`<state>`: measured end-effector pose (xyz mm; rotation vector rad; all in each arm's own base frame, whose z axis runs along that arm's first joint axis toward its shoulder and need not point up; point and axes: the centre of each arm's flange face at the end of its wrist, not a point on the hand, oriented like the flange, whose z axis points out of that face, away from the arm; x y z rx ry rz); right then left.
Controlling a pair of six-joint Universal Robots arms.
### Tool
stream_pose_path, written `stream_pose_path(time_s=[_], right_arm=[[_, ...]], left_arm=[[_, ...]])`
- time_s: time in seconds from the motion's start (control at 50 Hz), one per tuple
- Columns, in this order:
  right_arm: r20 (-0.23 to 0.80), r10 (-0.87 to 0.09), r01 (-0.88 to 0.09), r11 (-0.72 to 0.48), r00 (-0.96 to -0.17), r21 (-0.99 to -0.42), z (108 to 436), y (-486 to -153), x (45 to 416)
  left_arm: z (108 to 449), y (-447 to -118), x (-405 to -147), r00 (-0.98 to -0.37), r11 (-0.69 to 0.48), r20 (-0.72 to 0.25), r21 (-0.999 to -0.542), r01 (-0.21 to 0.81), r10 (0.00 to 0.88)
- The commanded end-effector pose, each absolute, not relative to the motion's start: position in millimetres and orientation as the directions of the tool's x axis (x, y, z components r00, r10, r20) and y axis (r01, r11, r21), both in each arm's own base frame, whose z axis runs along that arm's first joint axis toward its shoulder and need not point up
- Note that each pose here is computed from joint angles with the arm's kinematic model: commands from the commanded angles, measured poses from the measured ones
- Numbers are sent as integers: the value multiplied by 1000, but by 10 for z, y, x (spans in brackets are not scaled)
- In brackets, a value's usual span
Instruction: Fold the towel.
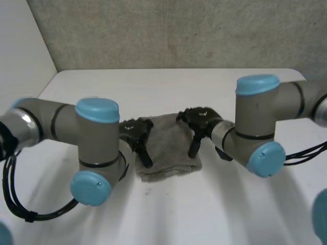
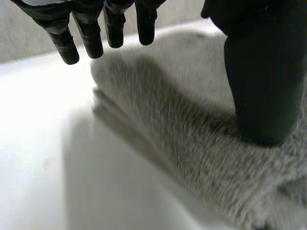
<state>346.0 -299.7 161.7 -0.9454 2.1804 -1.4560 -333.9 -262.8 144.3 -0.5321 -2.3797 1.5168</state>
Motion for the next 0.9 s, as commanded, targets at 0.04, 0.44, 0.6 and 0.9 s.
stream_pose_path(time_s=[0.04, 0.44, 0.6, 0.9], right_arm=[[115, -635, -264, 144, -764, -954, 2316, -2935, 3270], [163, -381, -170, -16, -910, -985, 3146, -2725, 2271], [161, -374, -169, -12, -913, -986, 3129, -2730, 2258], [165, -375, -170, -18, -912, -985, 3136, -2730, 2263]], left_arm=[[2261, -2607, -3250, -898, 243, 63, -969, 50, 435], [3355, -2338, -2453, -947, 143, 77, -989, -33, 313], [3295, -2294, -2448, -946, 159, 76, -987, -26, 316], [3276, -2347, -2447, -947, 139, 79, -990, -37, 310]])
